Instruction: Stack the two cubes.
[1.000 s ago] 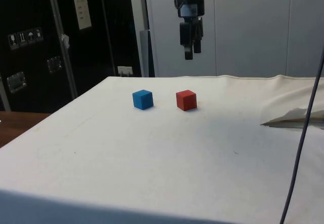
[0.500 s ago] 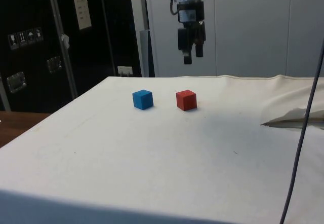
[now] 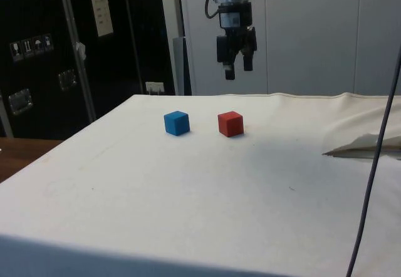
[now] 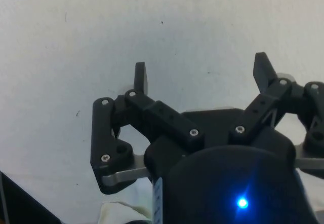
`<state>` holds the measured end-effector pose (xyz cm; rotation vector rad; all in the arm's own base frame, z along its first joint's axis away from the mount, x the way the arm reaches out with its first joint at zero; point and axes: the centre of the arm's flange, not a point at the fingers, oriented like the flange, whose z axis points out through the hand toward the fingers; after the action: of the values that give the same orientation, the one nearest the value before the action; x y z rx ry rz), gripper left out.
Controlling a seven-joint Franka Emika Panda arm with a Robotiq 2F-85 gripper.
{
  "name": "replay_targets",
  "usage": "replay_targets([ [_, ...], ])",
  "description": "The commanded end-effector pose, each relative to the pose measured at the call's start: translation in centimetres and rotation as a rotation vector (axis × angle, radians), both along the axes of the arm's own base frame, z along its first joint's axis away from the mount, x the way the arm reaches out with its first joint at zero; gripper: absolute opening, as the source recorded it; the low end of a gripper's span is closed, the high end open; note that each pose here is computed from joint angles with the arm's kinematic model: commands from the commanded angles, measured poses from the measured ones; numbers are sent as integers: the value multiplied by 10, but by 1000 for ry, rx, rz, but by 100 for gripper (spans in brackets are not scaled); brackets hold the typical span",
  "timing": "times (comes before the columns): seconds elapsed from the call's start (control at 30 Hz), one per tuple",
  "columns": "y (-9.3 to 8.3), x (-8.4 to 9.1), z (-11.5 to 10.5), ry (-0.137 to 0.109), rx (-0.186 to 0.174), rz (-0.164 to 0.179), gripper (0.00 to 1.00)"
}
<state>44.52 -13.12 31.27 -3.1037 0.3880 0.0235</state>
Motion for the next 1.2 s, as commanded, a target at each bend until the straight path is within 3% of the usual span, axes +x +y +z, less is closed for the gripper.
replay_targets([
  [0.0, -1, 0, 0, -1, -3, -20, 100],
  [0.2, 0, 0, 0, 0, -1, -71, 100],
  [0.23, 0, 0, 0, 1, -1, -61, 100],
  [0.47, 0, 0, -1, 2, -1, -119, 100],
  [0.5, 0, 0, 0, 2, -1, -112, 100],
  [0.53, -1, 0, -1, 2, -1, -134, 100],
  [0.6, 1, 3, -1, 2, -2, -143, 100],
  [0.8, 3, 6, 0, 1, -6, -149, 100],
  [1.17, 10, 34, -14, 11, -22, -160, 100],
])
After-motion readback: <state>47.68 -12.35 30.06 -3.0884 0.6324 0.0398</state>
